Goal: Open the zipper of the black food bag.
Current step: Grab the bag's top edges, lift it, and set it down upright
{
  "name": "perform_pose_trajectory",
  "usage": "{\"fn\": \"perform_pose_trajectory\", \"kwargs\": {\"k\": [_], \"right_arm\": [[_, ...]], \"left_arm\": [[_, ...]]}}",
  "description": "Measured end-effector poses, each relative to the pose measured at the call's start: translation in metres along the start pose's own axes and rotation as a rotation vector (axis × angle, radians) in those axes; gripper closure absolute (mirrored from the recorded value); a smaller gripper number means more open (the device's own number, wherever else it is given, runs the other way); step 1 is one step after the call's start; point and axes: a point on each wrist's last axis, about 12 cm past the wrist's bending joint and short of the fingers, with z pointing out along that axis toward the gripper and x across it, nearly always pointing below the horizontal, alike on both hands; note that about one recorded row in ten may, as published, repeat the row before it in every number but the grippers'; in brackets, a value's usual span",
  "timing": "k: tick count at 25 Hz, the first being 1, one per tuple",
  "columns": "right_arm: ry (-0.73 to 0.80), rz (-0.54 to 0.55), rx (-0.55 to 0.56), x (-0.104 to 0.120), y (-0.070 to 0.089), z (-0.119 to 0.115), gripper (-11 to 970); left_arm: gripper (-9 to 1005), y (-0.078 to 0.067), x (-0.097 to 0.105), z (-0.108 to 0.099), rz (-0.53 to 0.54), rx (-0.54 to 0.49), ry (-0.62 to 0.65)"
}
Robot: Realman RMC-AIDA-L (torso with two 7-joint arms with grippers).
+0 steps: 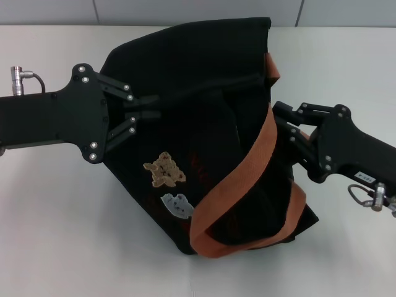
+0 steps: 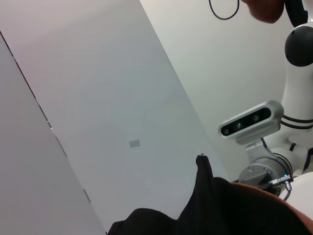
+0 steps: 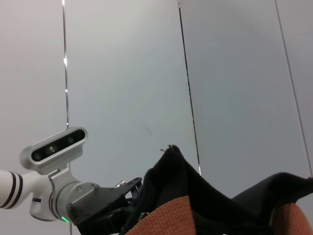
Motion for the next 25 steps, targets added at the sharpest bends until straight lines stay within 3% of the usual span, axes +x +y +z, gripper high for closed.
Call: {"fn": "perform_pose_trajectory", "kwargs": {"k": [25], "right_arm": [[0.055,-0.017,-0.005,0.013,-0.001,0.032,730]], "left_arm": [[926,0.000,0.000,0.009,-0.003,0.042,-0.017]]}}
